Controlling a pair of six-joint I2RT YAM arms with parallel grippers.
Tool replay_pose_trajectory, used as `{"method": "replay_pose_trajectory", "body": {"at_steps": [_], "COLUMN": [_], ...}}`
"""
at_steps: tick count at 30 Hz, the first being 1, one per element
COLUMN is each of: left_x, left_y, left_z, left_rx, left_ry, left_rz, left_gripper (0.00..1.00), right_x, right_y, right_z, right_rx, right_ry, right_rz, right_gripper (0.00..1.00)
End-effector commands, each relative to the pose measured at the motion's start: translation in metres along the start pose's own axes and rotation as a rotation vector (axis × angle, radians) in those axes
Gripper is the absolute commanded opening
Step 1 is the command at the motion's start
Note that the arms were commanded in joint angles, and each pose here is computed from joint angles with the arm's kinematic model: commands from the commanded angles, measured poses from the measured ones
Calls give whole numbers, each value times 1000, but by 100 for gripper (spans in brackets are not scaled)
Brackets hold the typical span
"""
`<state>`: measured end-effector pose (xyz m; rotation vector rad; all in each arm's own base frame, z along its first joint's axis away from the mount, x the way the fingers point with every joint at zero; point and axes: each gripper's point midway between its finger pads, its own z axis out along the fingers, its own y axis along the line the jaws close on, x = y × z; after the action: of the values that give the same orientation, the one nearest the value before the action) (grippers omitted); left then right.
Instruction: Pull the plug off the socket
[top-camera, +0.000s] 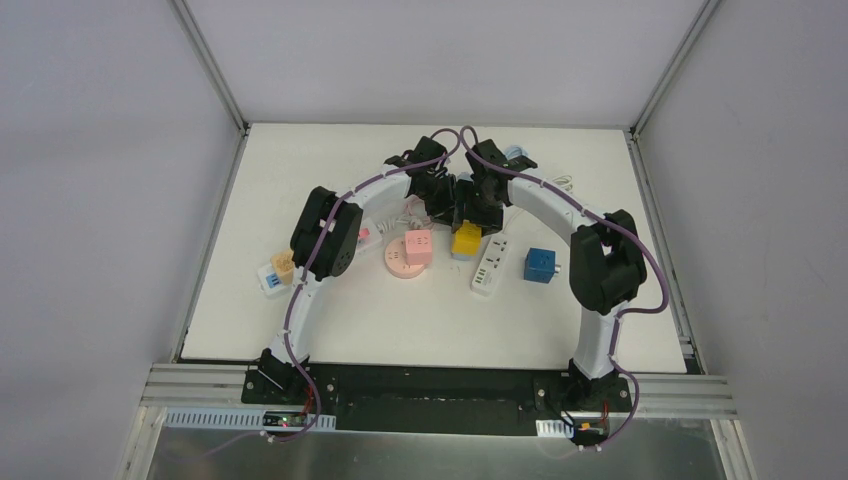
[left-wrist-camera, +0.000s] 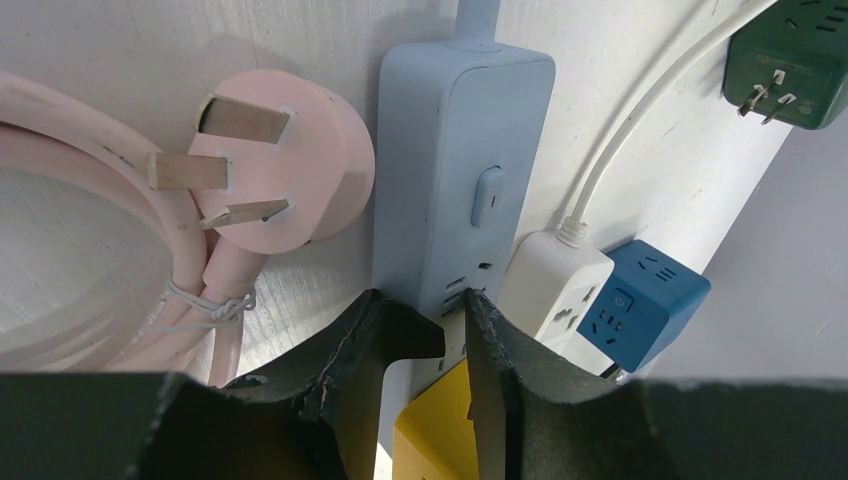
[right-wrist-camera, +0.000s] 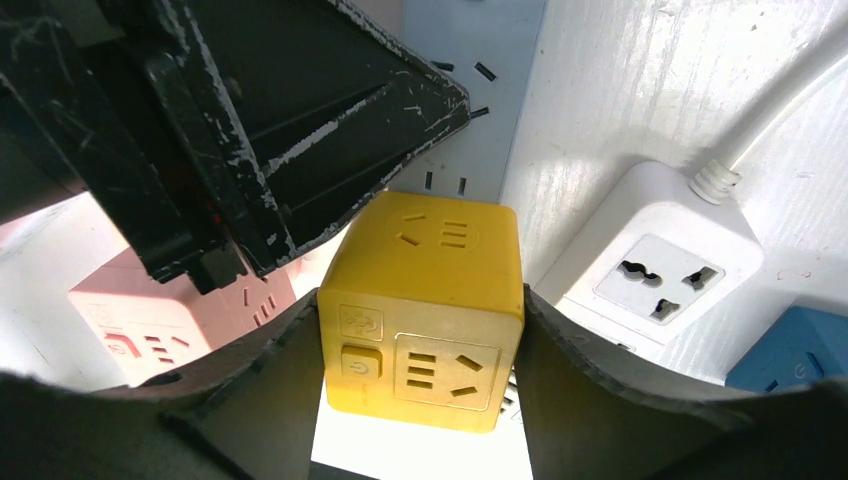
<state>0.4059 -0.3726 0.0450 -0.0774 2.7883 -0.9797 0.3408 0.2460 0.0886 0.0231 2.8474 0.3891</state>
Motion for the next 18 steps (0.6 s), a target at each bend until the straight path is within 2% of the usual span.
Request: {"method": "replay_pose_trajectory", "body": {"at_steps": [1, 9, 13, 18], "left_x": [27, 33, 34, 38], "left_y": [27, 33, 32, 26], "left_z": [14, 15, 12, 14], "left_rx": [-104, -128, -126, -86], "left_ry": [72, 85, 86, 113], "left_rz": [9, 14, 16, 9], "left_gripper": [33, 33, 32, 32], "right_x": [-25, -26, -26, -29], "right_y": [60, 65, 43, 12], "right_z": [-57, -57, -41, -28], "right_rx": [-265, -332, -147, 139], "right_ry": [-119, -93, -74, -121], "right_rz": [-18, -4, 58, 37], "right_gripper": [0, 0, 0, 0]}}
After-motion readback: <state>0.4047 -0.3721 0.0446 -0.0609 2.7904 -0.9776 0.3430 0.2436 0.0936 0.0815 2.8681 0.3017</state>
